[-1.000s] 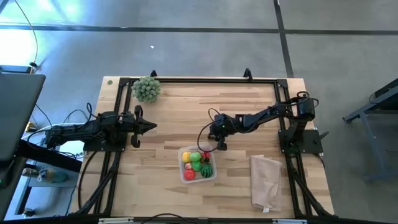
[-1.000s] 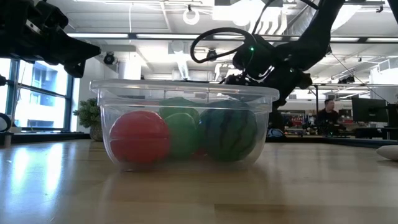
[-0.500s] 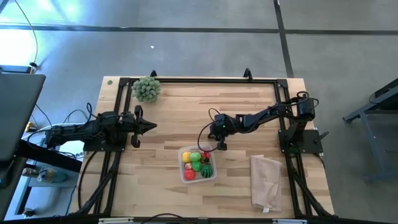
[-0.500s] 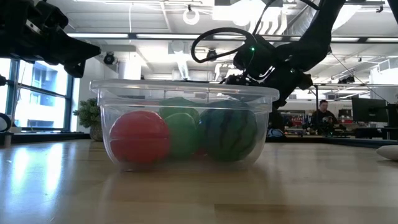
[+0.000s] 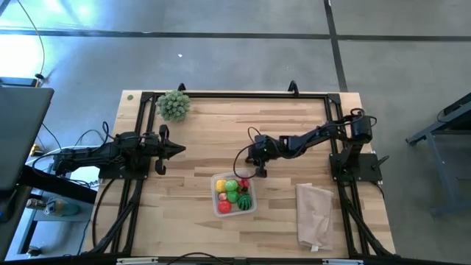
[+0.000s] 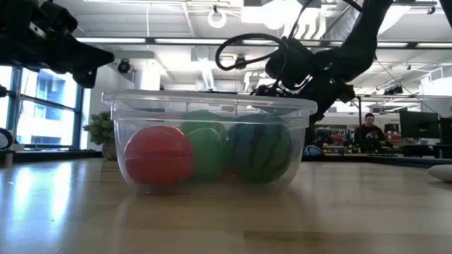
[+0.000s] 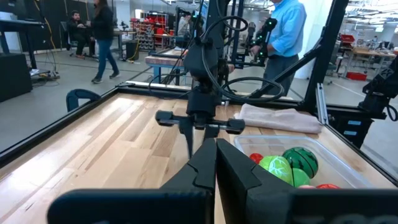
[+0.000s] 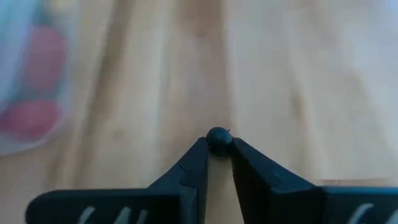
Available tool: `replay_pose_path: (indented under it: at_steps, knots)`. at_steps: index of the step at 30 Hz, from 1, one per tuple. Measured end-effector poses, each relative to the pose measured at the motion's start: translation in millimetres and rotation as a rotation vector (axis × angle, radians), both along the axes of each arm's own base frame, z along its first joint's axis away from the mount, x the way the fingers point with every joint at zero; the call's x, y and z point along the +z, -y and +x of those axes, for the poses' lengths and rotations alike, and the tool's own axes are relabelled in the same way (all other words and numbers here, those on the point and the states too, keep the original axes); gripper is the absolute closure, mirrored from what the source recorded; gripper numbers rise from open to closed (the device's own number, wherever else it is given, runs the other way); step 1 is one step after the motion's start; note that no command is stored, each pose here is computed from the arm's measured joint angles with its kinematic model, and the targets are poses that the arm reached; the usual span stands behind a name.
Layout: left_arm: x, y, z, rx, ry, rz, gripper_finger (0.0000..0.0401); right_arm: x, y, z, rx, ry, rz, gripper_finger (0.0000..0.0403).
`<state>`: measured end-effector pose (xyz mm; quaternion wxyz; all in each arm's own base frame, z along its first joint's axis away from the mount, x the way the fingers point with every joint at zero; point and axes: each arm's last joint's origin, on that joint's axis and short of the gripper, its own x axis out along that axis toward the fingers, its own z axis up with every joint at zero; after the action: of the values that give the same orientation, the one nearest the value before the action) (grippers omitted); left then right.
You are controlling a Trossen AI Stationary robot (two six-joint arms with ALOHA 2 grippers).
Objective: Pick and placing Produce into tupperware
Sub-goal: Put the blueberry into the transparent bin
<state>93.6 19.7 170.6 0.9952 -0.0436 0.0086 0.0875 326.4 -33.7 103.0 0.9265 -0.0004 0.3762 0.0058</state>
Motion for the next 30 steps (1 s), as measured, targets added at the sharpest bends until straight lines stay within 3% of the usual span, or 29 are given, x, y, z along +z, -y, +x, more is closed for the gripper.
replay_pose_path:
  at_steps: [13, 30]
  knots:
    - [0, 0, 0, 0.000, 0.000, 0.000, 0.0400, 62, 12, -7, -0.159, 0.196, -0.167, 0.0352]
    - [0, 0, 0, 0.000, 0.000, 0.000, 0.0400, 175, 22, -56, -0.180, 0.580, -0.266, 0.0352]
